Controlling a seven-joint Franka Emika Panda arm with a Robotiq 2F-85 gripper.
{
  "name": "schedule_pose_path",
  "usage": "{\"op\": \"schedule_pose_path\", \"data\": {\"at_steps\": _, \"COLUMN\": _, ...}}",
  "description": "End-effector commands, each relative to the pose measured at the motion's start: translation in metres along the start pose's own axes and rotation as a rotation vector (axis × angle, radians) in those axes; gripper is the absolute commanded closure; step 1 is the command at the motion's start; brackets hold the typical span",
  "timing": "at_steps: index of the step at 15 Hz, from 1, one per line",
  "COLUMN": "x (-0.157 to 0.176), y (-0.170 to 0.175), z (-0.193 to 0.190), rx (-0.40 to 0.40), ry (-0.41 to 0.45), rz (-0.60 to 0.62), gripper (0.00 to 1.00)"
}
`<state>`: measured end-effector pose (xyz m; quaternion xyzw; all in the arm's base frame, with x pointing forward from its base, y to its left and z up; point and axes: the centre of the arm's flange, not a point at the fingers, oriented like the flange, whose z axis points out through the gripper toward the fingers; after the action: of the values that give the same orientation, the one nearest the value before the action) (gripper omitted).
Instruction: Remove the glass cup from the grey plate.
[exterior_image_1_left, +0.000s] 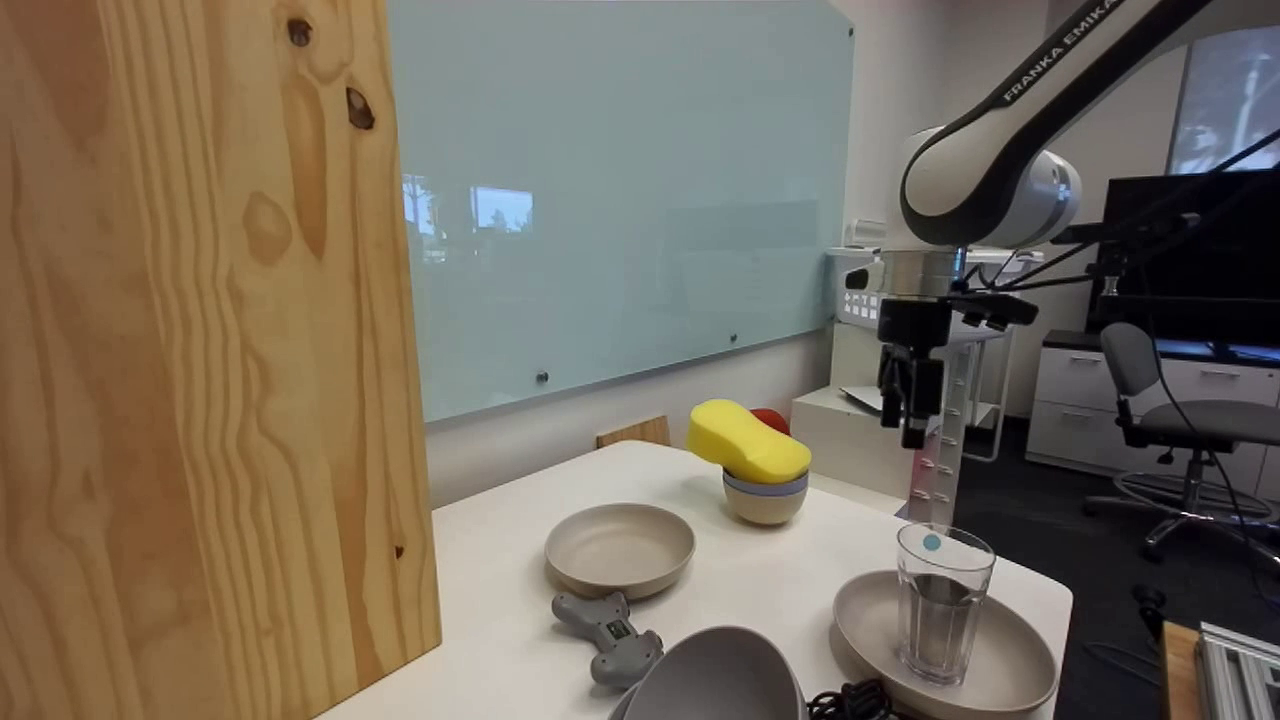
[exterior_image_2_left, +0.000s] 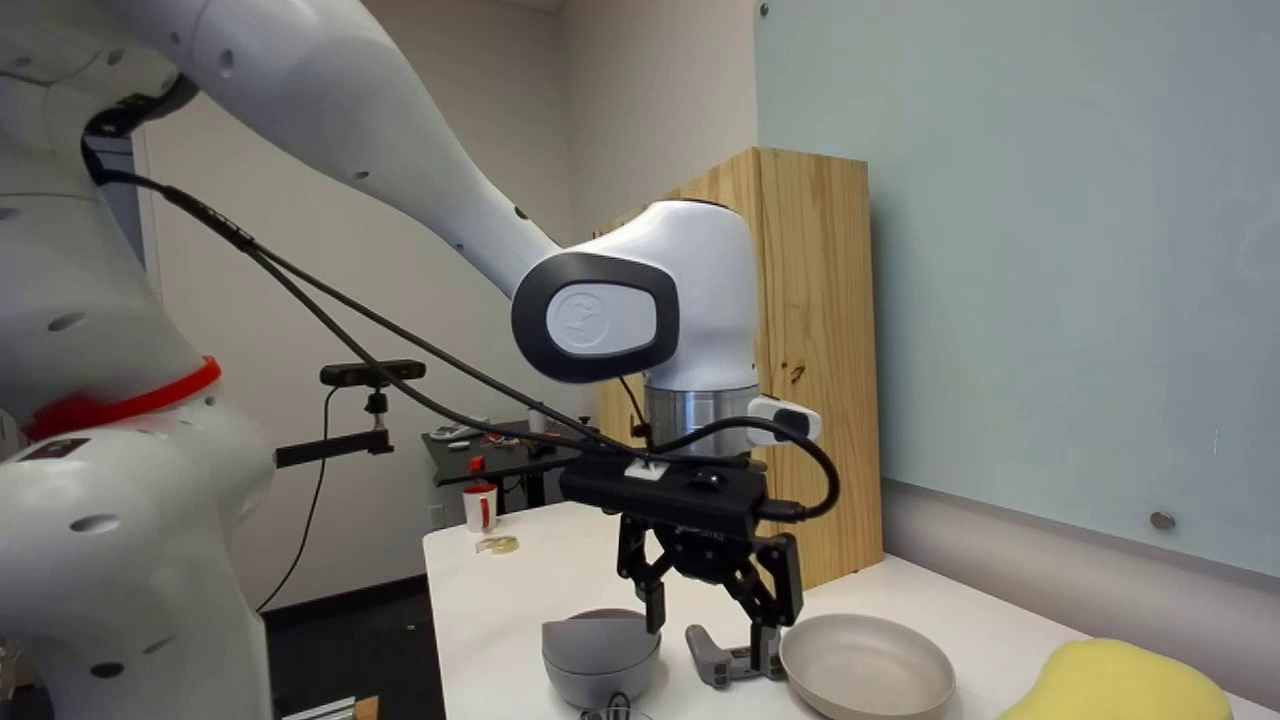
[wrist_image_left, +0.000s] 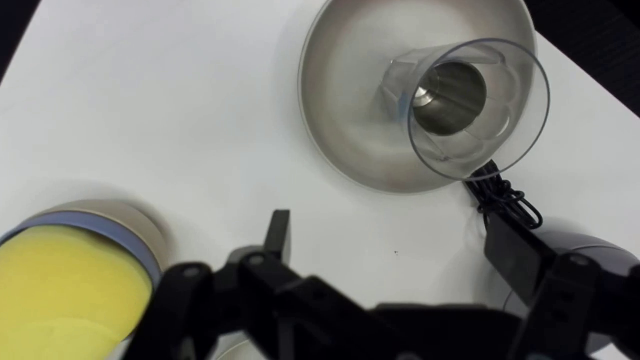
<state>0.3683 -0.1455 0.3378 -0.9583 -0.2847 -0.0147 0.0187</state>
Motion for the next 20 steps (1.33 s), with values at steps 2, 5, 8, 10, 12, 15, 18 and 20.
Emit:
{"op": "schedule_pose_path", "data": {"at_steps": 2, "x": 0.008, "y": 0.015, "z": 0.026, "rx": 0.057, "ry": 0.026, "rz": -0.057, "gripper": 0.0}}
{"op": "schedule_pose_path", "data": {"at_steps": 5, "x": 0.005, "y": 0.022, "z": 0.037, "rx": 0.104, "ry": 0.046, "rz": -0.037, "gripper": 0.0}}
{"op": "schedule_pose_path", "data": {"at_steps": 8, "x": 0.004, "y": 0.026, "z": 0.043, "rx": 0.12, "ry": 0.041, "rz": -0.032, "gripper": 0.0}}
{"op": "schedule_pose_path", "data": {"at_steps": 10, "x": 0.004, "y": 0.027, "z": 0.046, "rx": 0.126, "ry": 0.035, "rz": -0.038, "gripper": 0.0}}
{"op": "schedule_pose_path", "data": {"at_steps": 12, "x": 0.008, "y": 0.025, "z": 0.052, "rx": 0.134, "ry": 0.027, "rz": -0.051, "gripper": 0.0}}
{"op": "schedule_pose_path", "data": {"at_steps": 15, "x": 0.018, "y": 0.023, "z": 0.07, "rx": 0.147, "ry": -0.016, "rz": -0.068, "gripper": 0.0}}
{"op": "schedule_pose_path", "data": {"at_steps": 18, "x": 0.031, "y": 0.016, "z": 0.087, "rx": 0.178, "ry": -0.045, "rz": -0.096, "gripper": 0.0}}
{"op": "schedule_pose_path", "data": {"at_steps": 20, "x": 0.031, "y": 0.015, "z": 0.097, "rx": 0.209, "ry": -0.056, "rz": -0.097, "gripper": 0.0}}
